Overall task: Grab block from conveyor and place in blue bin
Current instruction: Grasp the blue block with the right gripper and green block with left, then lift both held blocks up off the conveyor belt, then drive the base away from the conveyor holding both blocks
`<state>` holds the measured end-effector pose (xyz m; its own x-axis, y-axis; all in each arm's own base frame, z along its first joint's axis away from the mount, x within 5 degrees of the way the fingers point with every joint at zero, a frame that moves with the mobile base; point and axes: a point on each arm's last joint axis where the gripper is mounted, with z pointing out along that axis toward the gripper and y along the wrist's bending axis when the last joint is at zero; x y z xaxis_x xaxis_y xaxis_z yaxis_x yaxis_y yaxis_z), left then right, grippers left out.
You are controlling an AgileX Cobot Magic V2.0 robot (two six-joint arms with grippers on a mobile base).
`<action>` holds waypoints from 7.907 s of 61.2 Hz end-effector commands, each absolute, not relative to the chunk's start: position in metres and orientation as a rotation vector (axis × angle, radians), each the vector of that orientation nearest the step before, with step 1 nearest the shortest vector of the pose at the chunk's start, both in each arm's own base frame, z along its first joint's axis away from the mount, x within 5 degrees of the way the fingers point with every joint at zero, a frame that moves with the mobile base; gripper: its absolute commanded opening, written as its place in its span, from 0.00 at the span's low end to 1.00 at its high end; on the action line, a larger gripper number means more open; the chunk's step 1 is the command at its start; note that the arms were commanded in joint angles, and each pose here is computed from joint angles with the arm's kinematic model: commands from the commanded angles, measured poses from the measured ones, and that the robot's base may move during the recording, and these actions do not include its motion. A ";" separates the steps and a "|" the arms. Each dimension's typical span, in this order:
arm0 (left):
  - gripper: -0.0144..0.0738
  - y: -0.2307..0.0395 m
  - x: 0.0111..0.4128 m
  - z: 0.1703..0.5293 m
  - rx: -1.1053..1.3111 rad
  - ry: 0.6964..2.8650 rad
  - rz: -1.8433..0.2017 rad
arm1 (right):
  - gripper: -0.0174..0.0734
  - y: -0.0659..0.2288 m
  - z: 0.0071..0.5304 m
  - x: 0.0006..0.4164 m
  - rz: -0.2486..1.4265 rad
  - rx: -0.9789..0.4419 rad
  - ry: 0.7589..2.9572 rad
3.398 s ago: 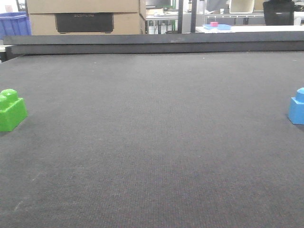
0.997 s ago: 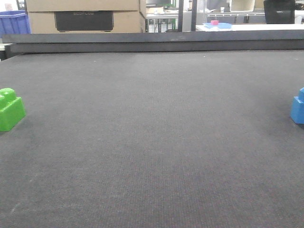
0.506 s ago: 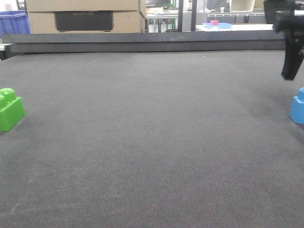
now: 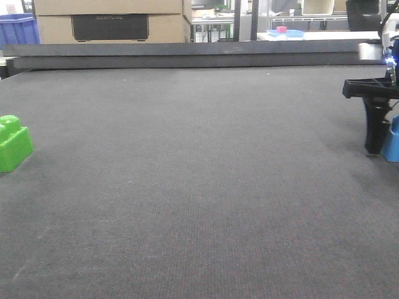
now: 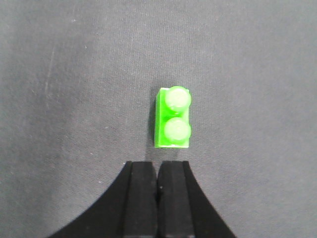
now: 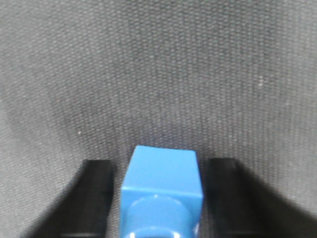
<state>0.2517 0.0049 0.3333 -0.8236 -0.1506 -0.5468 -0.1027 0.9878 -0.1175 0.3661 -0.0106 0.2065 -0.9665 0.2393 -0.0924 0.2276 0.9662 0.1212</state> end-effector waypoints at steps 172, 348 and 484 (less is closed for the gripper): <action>0.04 -0.027 0.191 0.329 -0.006 1.976 -0.172 | 0.01 0.003 0.338 0.170 0.086 0.073 1.961; 0.04 0.005 0.056 0.371 -0.065 1.531 0.018 | 0.01 0.000 0.364 0.066 0.042 0.030 1.468; 0.04 0.005 0.056 0.371 -0.065 1.531 0.018 | 0.01 0.000 0.364 0.066 0.042 0.030 1.468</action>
<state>0.0556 0.0057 0.3695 0.0215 -0.0302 -0.9993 -0.0568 0.9979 -0.0314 0.0669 0.0007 0.3613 0.0752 0.0616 -0.9953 -0.0125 0.9981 0.0608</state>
